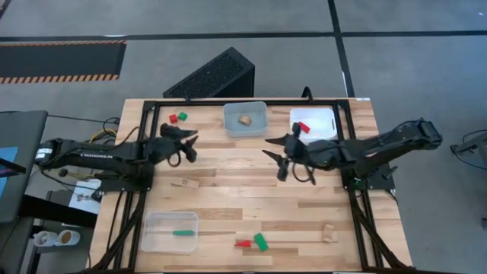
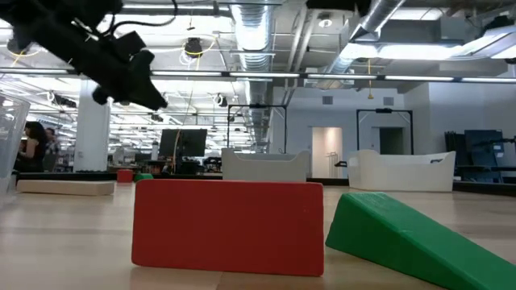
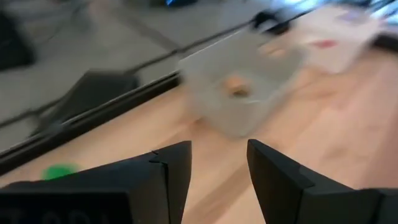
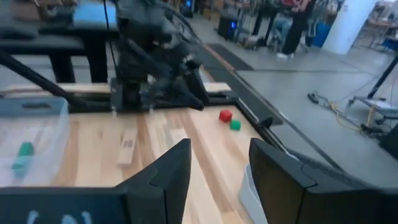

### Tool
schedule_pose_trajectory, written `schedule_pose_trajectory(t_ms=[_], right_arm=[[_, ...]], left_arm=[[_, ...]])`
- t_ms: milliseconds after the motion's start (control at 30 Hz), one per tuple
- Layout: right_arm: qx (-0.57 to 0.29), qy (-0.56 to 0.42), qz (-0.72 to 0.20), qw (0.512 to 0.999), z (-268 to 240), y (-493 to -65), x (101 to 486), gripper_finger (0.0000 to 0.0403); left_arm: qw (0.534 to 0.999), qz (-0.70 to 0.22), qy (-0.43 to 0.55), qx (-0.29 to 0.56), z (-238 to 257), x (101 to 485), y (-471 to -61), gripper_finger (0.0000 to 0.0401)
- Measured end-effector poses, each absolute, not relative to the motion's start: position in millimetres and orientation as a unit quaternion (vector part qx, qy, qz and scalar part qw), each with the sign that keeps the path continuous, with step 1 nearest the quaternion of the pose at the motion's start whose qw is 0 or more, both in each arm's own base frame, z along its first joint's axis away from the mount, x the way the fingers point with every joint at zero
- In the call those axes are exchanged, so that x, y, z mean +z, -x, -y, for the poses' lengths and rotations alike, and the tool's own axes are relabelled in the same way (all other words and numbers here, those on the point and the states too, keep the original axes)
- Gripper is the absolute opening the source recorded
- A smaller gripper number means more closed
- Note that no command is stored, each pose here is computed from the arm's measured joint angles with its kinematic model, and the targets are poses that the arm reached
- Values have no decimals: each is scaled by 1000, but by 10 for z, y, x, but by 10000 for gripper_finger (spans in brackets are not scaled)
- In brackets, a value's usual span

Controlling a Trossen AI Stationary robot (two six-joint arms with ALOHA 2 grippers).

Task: Sort & place blocks by color
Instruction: Put the top red block into the white bin

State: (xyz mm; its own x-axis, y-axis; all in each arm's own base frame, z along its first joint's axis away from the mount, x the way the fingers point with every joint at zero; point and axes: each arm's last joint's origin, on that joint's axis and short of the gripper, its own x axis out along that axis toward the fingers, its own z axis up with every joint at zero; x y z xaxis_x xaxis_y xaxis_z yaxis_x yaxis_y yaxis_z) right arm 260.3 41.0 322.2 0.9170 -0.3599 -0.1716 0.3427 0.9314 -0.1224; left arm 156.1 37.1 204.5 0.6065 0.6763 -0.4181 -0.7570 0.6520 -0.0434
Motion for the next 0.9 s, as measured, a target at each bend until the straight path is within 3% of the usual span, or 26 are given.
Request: schedule_pose_trajectory(t_ms=[133, 200, 400, 700, 900], right_arm=[[-166, 46, -89, 981, -455, -2479, 3115, 176], [-161, 63, -95, 980, -461, -2418, 3040, 174], [-158, 67, -84, 981, -477, -2085, 2893, 168], [-184, 66, -13, 981, -319, -1693, 2854, 166], [-191, 55, 2, 980, -261, -1584, 2859, 166]], left_arm=[[854, -245, 88, 450, -539, 2240, -1499, 154], [853, -247, 46, 458, -600, 2385, -1498, 161], [860, -231, 46, 453, -632, 2601, -1514, 176], [838, -309, 127, 431, -982, 2442, -1426, 225], [808, -320, 148, 471, -1109, 2363, -1421, 247]])
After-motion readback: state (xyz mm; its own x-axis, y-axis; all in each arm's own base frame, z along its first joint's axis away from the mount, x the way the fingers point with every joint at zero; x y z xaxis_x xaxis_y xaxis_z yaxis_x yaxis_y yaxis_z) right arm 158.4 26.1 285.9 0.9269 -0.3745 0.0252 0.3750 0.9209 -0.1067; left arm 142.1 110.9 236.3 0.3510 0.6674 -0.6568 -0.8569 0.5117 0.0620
